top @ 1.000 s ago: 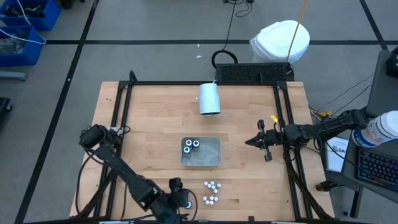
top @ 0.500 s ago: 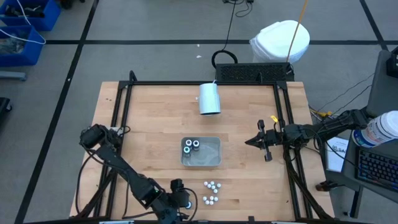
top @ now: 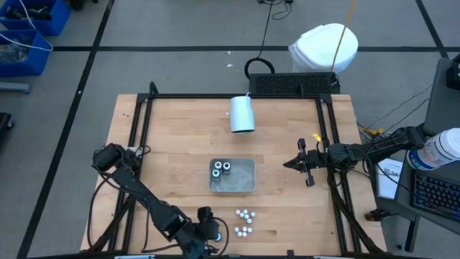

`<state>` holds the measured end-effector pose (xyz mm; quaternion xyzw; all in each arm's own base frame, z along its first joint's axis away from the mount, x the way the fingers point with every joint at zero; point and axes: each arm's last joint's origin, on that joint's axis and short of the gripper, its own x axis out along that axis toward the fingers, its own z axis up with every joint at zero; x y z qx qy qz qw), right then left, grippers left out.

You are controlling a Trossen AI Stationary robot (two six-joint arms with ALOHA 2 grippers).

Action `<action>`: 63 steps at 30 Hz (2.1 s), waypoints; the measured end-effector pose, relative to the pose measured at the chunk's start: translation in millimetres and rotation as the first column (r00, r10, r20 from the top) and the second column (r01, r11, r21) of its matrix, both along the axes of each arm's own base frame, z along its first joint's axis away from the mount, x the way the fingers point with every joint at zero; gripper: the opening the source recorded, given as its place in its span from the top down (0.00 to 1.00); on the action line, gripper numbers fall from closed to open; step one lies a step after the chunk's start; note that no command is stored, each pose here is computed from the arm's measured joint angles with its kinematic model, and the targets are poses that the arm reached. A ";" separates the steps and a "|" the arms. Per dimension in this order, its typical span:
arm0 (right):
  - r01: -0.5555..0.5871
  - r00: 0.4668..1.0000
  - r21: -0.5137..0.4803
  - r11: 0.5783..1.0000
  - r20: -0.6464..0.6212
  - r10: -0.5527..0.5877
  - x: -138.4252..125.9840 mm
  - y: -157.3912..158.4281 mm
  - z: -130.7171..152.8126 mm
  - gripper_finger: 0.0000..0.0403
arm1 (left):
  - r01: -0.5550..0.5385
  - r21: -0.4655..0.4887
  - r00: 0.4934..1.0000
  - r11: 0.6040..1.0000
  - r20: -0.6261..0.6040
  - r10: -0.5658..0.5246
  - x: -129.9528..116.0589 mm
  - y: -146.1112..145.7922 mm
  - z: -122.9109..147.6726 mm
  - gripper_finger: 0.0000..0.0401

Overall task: Pick & Place food coloring
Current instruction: Put the large blue food coloring bottle into the gray bin

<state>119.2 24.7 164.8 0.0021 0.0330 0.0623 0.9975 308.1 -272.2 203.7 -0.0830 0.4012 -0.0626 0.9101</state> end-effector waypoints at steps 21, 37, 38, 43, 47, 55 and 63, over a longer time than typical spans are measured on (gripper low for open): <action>0.004 1.000 -0.003 1.000 -0.013 -0.004 -0.1 -0.2 -1.3 1.00 | -0.013 -0.030 0.999 0.999 -0.050 0.012 3.2 6.1 -2.2 0.01; 0.004 1.000 0.000 1.000 -0.014 -0.004 -0.1 -0.1 -1.4 1.00 | -0.016 -0.072 0.991 0.997 -0.133 0.006 14.5 11.4 -21.2 0.01; 0.004 1.000 -0.001 1.000 -0.014 -0.004 -0.1 -0.1 -1.4 1.00 | -0.017 -0.079 0.990 0.997 -0.139 0.006 14.9 11.9 -21.2 0.01; 0.004 1.000 -0.003 1.000 -0.014 -0.004 -0.1 -0.1 -1.4 1.00 | -0.015 -0.084 0.989 0.996 -0.146 0.003 14.8 12.0 -21.4 0.02; 0.004 1.000 -0.001 1.000 -0.014 -0.004 -0.1 -0.2 -1.3 1.00 | -0.016 -0.082 0.990 0.997 -0.144 0.004 15.7 13.1 -21.4 0.11; 0.004 1.000 -0.002 1.000 -0.014 -0.004 -0.1 -0.1 -1.4 1.00 | -0.022 -0.106 0.987 0.994 -0.160 0.005 16.0 13.4 -21.4 0.32; 0.004 1.000 -0.003 1.000 -0.014 -0.004 -0.1 -0.1 -1.4 1.00 | -0.002 -0.147 0.986 0.989 -0.164 -0.023 17.1 14.4 -16.9 0.34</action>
